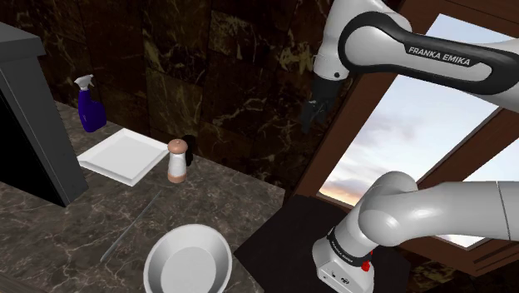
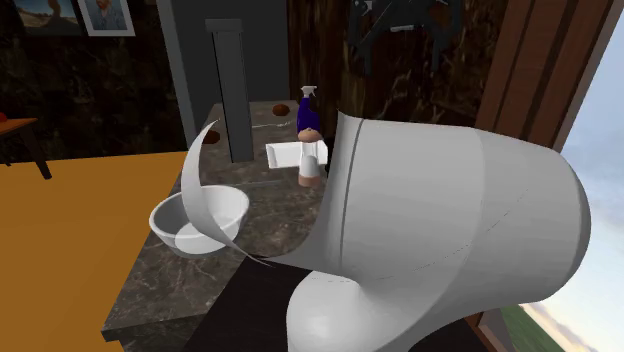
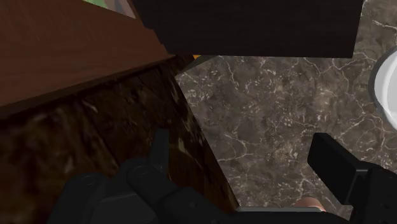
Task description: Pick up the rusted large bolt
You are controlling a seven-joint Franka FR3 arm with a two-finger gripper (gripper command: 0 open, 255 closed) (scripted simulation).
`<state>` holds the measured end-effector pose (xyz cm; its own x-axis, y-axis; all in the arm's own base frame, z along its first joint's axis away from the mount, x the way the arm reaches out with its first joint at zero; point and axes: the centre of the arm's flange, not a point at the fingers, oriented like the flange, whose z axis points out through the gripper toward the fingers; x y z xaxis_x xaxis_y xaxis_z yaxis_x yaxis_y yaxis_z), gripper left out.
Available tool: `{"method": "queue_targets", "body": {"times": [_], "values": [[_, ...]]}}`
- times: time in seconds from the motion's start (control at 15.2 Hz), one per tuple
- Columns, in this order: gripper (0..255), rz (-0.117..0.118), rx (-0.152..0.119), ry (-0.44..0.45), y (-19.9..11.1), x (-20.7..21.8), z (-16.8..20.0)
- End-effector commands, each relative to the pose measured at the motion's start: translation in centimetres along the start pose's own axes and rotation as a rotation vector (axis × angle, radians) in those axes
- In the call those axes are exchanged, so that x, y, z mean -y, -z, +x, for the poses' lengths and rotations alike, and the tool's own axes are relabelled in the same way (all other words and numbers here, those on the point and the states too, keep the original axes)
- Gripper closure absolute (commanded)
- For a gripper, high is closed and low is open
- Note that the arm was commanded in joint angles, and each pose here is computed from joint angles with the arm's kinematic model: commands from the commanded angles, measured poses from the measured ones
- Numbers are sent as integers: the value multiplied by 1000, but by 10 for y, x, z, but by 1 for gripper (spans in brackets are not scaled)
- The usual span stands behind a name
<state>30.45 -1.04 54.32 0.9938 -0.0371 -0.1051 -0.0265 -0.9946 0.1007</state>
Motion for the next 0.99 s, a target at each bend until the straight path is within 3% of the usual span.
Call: {"method": "queue_targets", "body": {"times": [0.0, 0.92], "values": [[0, 0, 0, 0, 0, 0, 0], [0, 44, -41, -8, -70, 72, 146]]}}
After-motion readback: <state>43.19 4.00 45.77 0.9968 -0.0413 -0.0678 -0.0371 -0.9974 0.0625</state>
